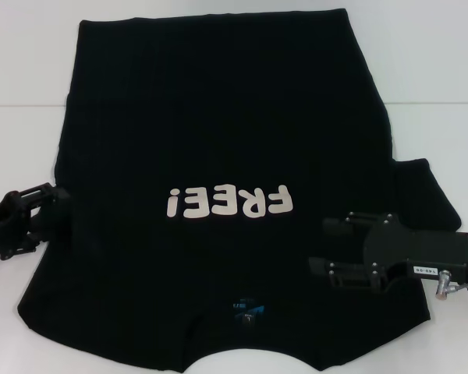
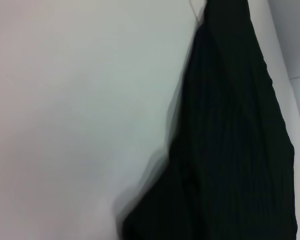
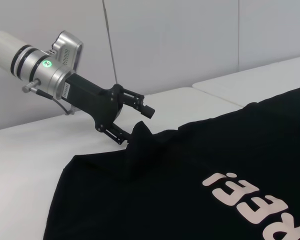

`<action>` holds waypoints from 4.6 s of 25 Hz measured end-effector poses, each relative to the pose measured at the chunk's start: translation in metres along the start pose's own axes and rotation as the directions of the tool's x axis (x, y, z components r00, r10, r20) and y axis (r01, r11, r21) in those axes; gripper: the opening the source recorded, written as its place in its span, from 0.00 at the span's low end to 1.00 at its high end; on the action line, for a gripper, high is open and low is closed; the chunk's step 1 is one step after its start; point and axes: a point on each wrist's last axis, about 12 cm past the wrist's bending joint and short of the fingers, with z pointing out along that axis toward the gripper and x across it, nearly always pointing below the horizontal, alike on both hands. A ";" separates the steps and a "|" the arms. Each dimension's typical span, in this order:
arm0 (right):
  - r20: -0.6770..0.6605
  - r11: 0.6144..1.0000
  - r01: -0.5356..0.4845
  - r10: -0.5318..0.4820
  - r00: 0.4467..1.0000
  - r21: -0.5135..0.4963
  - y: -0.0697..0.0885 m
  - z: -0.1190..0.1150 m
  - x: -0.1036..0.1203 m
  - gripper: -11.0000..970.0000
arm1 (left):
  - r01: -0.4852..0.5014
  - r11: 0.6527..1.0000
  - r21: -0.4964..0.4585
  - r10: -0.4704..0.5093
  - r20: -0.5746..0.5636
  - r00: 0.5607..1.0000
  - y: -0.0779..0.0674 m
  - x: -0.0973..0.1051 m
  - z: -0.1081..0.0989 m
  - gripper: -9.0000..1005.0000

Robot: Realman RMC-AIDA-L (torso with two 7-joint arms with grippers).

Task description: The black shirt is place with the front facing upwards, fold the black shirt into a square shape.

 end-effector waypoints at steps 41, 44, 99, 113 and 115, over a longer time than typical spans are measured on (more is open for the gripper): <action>0.007 1.000 0.020 -0.020 1.000 -0.009 -0.004 0.005 -0.009 0.79 | -0.092 0.991 0.097 0.088 0.045 0.995 -0.020 -0.018 -0.012 0.85; 0.007 1.000 0.020 -0.020 1.000 -0.010 -0.004 0.006 -0.010 0.79 | -0.101 0.994 0.050 0.097 0.069 0.993 -0.016 -0.018 -0.007 0.85; 0.263 0.848 -0.394 0.314 0.912 0.353 -0.047 -0.062 -0.002 0.79 | -0.949 0.112 0.295 0.888 0.398 0.229 -0.038 0.064 -0.014 0.84; -0.100 0.538 -0.621 0.796 0.597 0.570 -0.070 -0.117 -0.053 0.79 | -0.938 0.083 0.338 0.908 0.361 0.211 -0.030 0.063 -0.029 0.84; -0.157 0.529 -0.604 0.814 0.559 0.596 -0.071 -0.107 -0.055 0.79 | -0.938 0.084 0.337 0.911 0.356 0.210 -0.029 0.063 -0.029 0.84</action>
